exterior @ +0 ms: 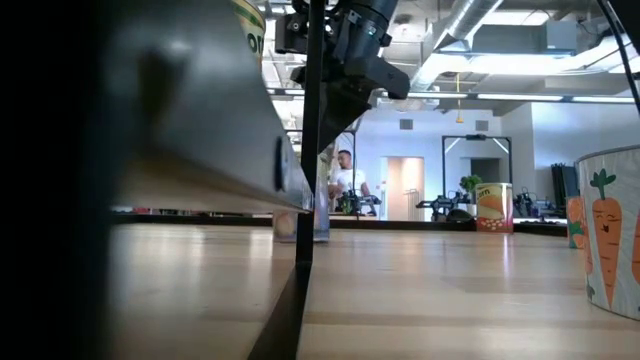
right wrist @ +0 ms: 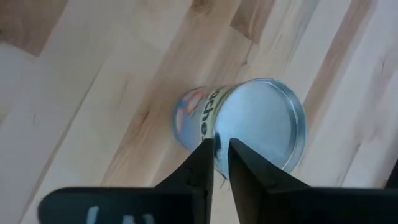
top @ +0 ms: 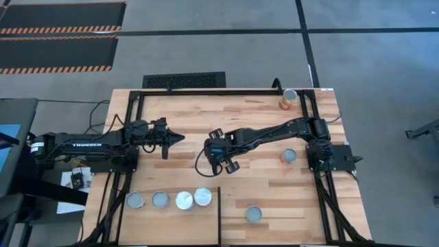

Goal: Pick and place cans onto a shelf
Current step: Put the canned peaches can on the shelf

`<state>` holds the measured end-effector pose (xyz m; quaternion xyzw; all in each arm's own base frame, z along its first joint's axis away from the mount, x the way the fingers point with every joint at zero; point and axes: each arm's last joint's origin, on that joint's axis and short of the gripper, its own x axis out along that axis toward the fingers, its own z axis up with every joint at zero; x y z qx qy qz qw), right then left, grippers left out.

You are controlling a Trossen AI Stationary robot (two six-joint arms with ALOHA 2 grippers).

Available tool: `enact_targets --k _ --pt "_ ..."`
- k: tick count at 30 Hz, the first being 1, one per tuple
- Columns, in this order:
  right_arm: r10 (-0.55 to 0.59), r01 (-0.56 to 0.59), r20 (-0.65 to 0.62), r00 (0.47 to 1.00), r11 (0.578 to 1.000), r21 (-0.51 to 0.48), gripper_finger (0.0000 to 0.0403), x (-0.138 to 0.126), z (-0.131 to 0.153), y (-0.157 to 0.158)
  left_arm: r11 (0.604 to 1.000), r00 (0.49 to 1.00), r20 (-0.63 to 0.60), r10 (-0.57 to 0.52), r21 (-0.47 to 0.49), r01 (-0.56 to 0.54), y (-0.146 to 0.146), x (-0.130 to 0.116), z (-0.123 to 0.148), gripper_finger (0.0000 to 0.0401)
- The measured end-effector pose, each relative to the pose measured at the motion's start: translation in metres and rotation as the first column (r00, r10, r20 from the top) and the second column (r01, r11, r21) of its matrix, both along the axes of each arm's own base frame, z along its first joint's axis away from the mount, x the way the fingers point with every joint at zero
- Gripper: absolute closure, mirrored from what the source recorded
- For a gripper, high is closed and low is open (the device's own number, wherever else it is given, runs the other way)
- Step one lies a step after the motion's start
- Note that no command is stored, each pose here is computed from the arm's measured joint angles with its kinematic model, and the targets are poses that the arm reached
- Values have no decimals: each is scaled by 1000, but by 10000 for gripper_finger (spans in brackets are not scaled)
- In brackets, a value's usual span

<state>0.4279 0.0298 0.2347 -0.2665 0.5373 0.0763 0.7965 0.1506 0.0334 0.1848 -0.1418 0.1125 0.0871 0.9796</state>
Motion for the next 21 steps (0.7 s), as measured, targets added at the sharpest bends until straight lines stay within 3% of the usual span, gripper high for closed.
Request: enact_targets --k 9,13,17,21 --pt "12 -14 24 1000 999 50 283 1 1 7 1000 1000 1 -27 -1 27 -1 0 0 401" --pt "23 -24 69 997 999 23 276 -6 20 16 998 998 -3 -57 27 57 -5 1 0 401" --pt "-3 6 131 991 1000 -20 291 -23 51 21 997 998 -3 -68 44 68 -8 2 0 401" --pt "-48 28 176 983 993 115 337 -44 68 14 995 996 3 -88 45 88 -11 4 5 401"
